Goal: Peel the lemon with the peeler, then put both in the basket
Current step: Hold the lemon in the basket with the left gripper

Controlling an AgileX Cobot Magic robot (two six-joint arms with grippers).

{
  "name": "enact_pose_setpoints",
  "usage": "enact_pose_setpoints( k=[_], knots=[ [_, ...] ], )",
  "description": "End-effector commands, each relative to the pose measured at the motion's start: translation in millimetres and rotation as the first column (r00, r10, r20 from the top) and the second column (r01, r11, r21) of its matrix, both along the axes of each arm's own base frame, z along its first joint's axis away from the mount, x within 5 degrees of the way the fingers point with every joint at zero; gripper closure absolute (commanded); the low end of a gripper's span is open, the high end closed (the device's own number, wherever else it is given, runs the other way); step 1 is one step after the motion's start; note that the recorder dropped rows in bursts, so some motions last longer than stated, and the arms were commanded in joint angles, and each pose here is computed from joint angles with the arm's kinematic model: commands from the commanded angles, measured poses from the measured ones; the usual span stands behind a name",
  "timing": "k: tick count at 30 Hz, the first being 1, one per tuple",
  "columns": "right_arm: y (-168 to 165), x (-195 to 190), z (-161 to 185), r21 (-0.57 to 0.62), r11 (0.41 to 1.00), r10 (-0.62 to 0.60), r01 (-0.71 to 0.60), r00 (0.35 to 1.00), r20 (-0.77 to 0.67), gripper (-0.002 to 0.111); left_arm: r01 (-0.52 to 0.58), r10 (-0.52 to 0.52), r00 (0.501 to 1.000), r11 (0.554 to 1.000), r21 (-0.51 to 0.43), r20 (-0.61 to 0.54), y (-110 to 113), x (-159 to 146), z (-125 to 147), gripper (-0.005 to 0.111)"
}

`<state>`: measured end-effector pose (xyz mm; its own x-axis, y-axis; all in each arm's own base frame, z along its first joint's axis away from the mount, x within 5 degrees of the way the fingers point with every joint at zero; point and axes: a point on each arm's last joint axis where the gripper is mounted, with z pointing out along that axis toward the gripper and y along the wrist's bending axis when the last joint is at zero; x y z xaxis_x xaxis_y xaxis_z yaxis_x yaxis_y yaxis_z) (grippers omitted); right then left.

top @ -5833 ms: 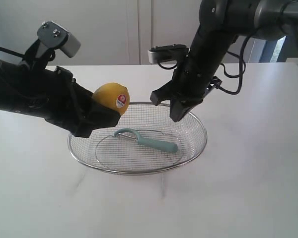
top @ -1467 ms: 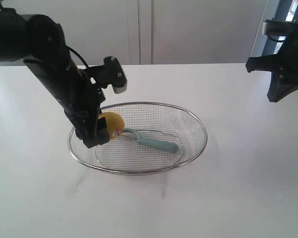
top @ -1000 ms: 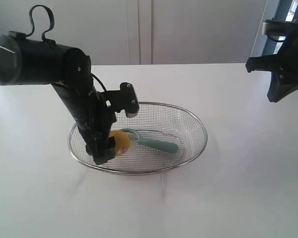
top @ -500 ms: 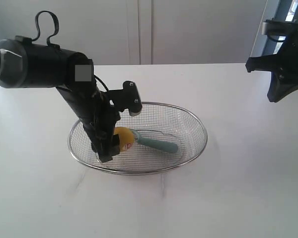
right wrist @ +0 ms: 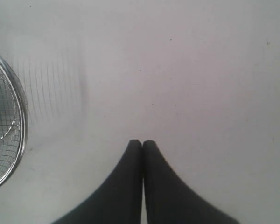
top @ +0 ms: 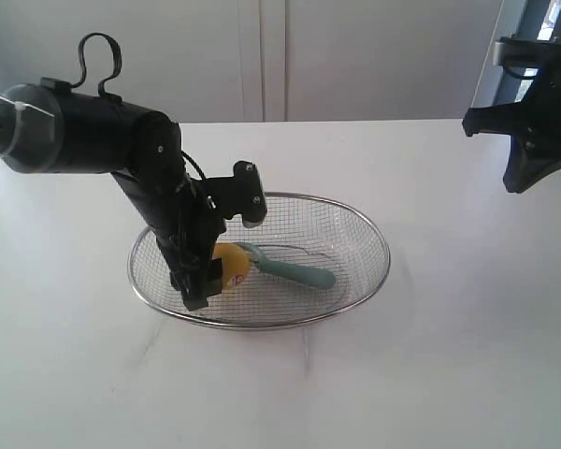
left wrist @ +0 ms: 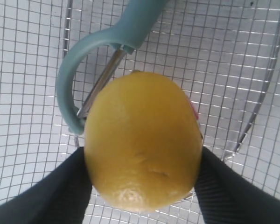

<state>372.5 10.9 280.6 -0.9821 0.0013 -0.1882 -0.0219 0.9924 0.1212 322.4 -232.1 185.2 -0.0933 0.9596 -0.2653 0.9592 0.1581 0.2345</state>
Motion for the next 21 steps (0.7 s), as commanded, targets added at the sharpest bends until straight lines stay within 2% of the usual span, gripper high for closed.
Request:
enact_pose_setpoints(
  k=[1, 7, 10, 17, 21],
  knots=[
    [-4.2, -2.1, 2.3, -0.002, 1.0, -0.016, 0.016, 1.0, 0.005, 0.108, 0.0, 0.0, 1.0, 1.0, -0.009, 0.001, -2.4, -1.0, 3.5, 0.107],
    [-4.2, -2.1, 2.3, -0.002, 1.0, -0.016, 0.016, 1.0, 0.005, 0.108, 0.003, -0.003, 1.0, 1.0, -0.008, 0.002, -2.4, -0.9, 3.5, 0.106],
    [-4.2, -2.1, 2.3, -0.002, 1.0, -0.016, 0.016, 1.0, 0.005, 0.108, 0.005, -0.005, 1.0, 1.0, -0.006, 0.004, -2.3, -0.8, 3.5, 0.095],
    [-4.2, -2.1, 2.3, -0.002, 1.0, -0.016, 0.016, 1.0, 0.005, 0.108, 0.006, -0.006, 1.0, 1.0, -0.004, 0.002, -2.2, -1.0, 3.4, 0.056],
    [-4.2, -2.1, 2.3, -0.002, 1.0, -0.016, 0.016, 1.0, 0.005, 0.108, 0.008, -0.008, 1.0, 1.0, -0.004, 0.003, -2.2, -1.0, 3.4, 0.046]
  ],
)
